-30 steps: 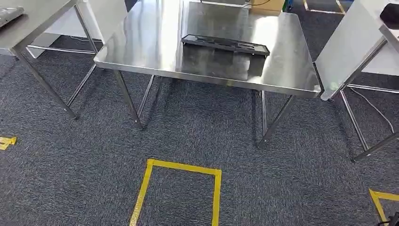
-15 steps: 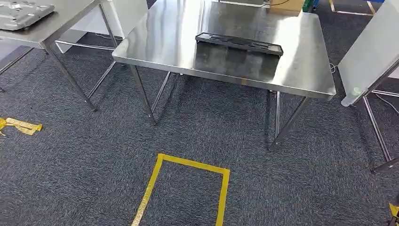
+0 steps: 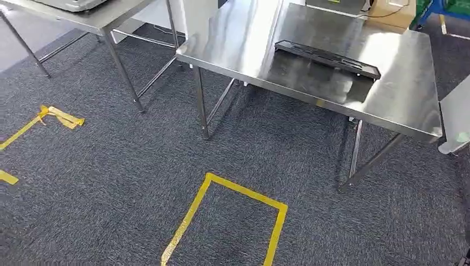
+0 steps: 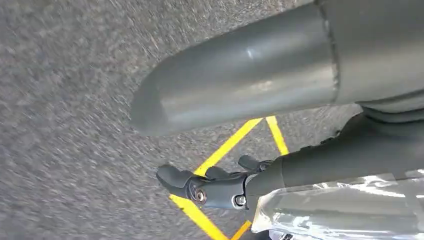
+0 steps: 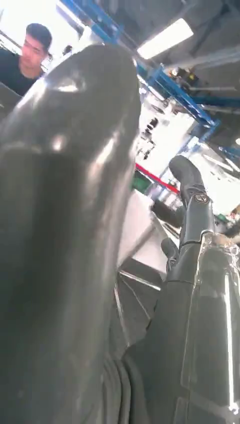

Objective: Take the parts from the cabinet and place them on the table.

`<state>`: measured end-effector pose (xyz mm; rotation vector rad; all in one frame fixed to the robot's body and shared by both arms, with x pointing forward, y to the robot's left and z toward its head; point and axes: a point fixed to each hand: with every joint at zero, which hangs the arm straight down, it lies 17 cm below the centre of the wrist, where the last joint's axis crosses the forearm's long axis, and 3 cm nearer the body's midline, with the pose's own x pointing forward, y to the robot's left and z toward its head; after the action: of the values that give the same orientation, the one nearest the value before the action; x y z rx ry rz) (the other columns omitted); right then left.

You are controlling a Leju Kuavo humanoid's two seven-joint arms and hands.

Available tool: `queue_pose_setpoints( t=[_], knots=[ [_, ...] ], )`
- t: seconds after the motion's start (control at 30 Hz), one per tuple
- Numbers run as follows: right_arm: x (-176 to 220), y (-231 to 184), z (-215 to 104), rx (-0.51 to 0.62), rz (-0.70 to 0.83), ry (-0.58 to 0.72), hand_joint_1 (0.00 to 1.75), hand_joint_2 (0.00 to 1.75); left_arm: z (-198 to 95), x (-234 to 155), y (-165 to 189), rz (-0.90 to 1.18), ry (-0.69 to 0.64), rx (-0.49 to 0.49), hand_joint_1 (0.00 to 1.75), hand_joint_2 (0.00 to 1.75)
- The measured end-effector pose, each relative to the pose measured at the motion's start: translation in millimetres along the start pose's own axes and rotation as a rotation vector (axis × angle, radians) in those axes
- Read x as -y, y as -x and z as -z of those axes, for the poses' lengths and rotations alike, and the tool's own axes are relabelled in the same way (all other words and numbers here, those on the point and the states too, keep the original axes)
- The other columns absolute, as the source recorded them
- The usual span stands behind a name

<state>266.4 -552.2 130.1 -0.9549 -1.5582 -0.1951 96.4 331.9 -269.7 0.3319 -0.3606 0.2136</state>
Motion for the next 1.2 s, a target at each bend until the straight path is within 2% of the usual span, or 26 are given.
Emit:
queue_pose_setpoints(
  t=[0.47, 0.67, 0.9, 1.2],
  knots=[
    [-0.8, 5.2, 2.3, -0.003, -0.038, -0.025, 0.0, 0.0, -2.4, 1.6, 9.0, 0.007, 0.002, -0.016, 0.0, 0.0],
    [-5.2, 8.2, 1.4, -0.006, -0.062, -0.045, 0.0, 0.0, -2.0, -0.7, 8.1, 0.018, -0.013, -0.012, 0.0, 0.0],
    [-9.4, 3.6, 16.9, 0.016, -0.074, -0.041, 0.0, 0.0, -0.9, -2.3, 3.6, 0.031, -0.026, -0.002, 0.0, 0.0],
    [-10.6, 10.9, 14.8, 0.007, -0.094, -0.064, 0.0, 0.0, -0.4, -4.2, 2.7, 0.033, -0.035, -0.001, 0.0, 0.0]
  ],
)
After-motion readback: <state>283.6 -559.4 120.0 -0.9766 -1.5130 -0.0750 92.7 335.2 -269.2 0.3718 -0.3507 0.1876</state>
